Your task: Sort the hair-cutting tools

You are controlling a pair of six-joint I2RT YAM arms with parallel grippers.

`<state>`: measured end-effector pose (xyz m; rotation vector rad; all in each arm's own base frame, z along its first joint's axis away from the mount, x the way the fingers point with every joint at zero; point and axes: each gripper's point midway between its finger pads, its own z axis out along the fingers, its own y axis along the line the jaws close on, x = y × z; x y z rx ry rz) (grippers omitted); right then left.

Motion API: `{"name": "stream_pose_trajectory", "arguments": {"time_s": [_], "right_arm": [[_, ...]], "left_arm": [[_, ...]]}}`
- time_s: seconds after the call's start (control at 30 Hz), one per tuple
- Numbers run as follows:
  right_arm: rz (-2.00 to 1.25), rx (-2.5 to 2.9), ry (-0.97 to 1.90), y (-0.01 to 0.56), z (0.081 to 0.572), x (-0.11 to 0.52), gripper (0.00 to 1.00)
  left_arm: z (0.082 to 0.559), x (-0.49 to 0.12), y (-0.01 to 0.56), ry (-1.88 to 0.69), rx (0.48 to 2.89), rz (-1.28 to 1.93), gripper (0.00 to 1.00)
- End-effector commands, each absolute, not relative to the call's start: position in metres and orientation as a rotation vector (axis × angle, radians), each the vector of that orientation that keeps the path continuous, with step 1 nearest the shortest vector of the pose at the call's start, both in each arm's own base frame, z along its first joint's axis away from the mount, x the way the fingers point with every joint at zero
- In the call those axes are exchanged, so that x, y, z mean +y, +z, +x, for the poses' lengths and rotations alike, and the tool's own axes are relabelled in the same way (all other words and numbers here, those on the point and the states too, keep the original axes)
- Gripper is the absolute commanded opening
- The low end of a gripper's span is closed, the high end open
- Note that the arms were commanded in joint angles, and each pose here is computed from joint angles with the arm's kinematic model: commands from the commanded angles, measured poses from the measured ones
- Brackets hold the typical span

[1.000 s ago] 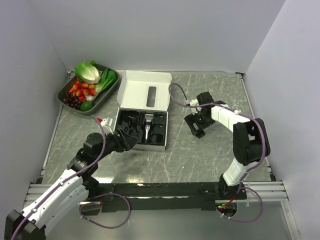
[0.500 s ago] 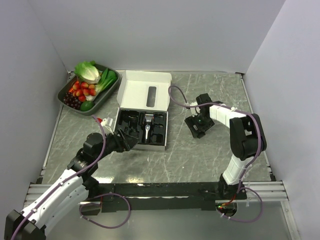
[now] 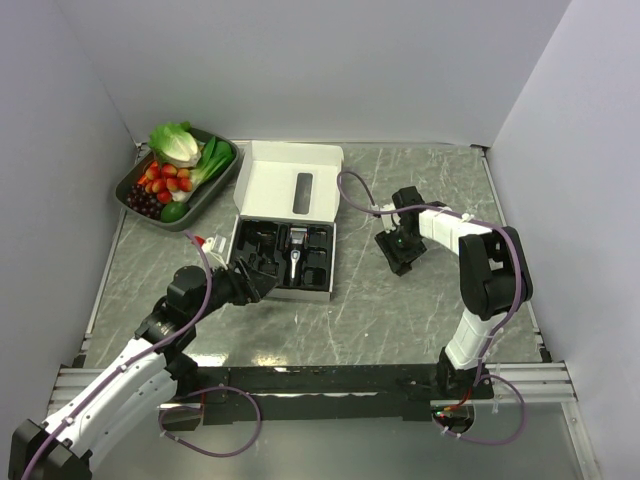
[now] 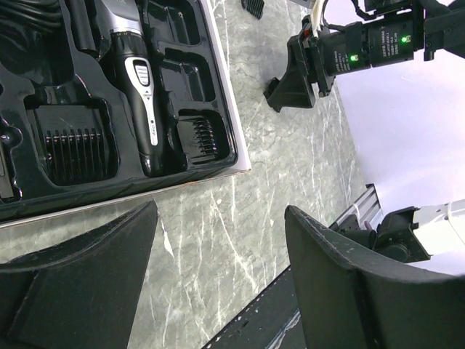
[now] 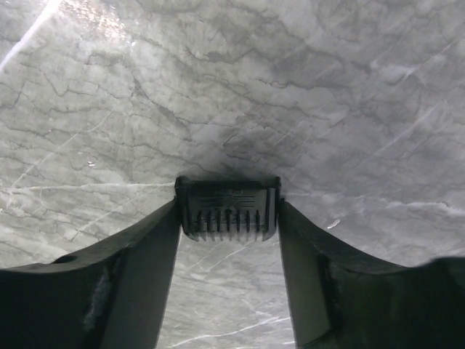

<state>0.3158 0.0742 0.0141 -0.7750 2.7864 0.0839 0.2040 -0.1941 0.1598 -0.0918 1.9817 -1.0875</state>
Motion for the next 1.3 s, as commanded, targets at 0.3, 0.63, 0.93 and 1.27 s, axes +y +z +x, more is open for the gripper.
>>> {"name": "stream_pose_trajectory", "arguments": {"time_s": [0.3,0.63,0.93,1.27], "right_arm": [[-0.792,2.648,0.011,0.073,0.329,0.091,0.46],[-1.169,2.275,0.029,0.164,0.330,0.177,0.48],[-1.449,2.106,0.139,0.168,0.337,0.242,0.48],[-1.746,1.996,0.267,0.131,0.322,0.292,0.49]], "left_arm": [[0.209,-0.194,0.168,-1.065,1.953,-0.082,0.76],[0.214,-0.186,0.162,-0.996,2.008,-0.158,0.76],[0.215,-0.176,0.177,-0.955,2.015,-0.231,0.76],[0.212,-0.160,0.186,-0.889,2.018,-0.306,0.76]]}}
